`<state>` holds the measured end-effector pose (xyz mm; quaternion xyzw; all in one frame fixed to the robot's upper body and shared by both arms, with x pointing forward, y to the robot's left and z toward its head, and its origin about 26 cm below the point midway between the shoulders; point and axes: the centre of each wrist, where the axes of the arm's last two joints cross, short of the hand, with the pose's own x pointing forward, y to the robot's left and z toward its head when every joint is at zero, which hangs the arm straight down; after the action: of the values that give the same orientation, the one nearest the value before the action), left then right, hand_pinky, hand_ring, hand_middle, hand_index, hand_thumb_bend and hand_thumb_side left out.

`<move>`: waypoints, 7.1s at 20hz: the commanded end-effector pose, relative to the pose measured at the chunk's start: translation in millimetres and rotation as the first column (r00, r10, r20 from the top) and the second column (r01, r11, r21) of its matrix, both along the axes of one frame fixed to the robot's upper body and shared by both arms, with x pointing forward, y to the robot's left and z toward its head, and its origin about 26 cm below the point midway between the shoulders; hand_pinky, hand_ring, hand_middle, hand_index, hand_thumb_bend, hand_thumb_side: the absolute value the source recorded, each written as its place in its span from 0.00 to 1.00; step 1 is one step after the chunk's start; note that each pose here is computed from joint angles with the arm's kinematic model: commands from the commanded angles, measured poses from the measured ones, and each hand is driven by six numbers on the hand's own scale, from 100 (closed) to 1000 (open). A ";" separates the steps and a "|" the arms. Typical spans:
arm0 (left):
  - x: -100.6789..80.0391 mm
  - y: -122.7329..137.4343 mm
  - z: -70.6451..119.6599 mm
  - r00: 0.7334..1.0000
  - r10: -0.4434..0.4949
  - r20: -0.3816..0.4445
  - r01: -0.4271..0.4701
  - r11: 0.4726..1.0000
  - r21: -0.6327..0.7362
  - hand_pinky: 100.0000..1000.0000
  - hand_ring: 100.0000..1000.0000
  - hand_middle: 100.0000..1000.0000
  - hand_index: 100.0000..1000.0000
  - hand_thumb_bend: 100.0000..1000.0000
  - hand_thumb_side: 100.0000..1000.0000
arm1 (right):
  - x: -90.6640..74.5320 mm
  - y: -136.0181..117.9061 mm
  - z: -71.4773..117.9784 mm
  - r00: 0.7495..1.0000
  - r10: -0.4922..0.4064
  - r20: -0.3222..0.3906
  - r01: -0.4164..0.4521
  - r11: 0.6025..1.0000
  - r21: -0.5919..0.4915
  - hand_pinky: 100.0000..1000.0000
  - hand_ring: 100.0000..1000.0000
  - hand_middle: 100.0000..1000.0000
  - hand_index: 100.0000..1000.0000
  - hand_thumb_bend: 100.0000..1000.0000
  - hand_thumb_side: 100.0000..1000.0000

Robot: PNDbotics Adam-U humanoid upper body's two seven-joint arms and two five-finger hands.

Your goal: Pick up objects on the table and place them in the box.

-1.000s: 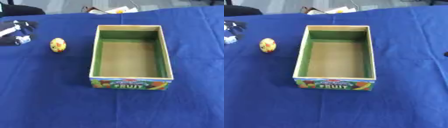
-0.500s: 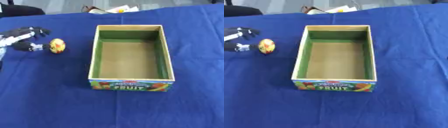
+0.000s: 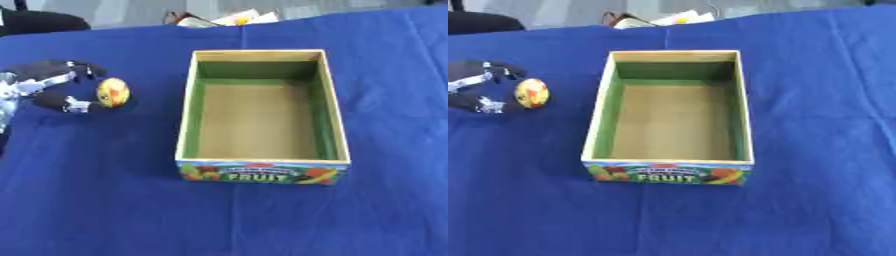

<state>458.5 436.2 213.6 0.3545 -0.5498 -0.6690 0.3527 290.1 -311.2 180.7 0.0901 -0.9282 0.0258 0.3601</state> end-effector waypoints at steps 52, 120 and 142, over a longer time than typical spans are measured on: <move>5.7 -14.3 6.5 0.979 -0.159 0.124 0.153 0.987 0.056 0.45 0.57 0.51 0.71 0.00 0.71 | -2.0 3.1 4.8 1.000 -0.002 0.016 0.003 0.999 -0.038 0.46 0.73 0.43 0.83 0.00 1.00; 8.3 -216.7 48.5 0.694 -0.688 0.212 0.719 0.672 -0.176 0.33 0.40 0.33 0.53 0.00 0.17 | 0.0 -2.3 17.0 0.999 0.023 0.033 -0.026 0.994 0.110 0.45 0.72 0.43 0.81 0.00 1.00; 13.7 -248.7 5.9 0.731 -0.671 -0.128 0.678 0.735 0.021 0.34 0.46 0.40 0.62 0.00 0.22 | 2.3 2.6 19.6 0.998 0.045 0.036 -0.049 0.992 0.119 0.45 0.72 0.43 0.81 0.00 1.00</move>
<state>472.2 190.4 213.1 0.1427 -0.7240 -0.6212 0.2637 294.5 -309.2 191.4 0.1317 -0.9268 -0.0299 0.3504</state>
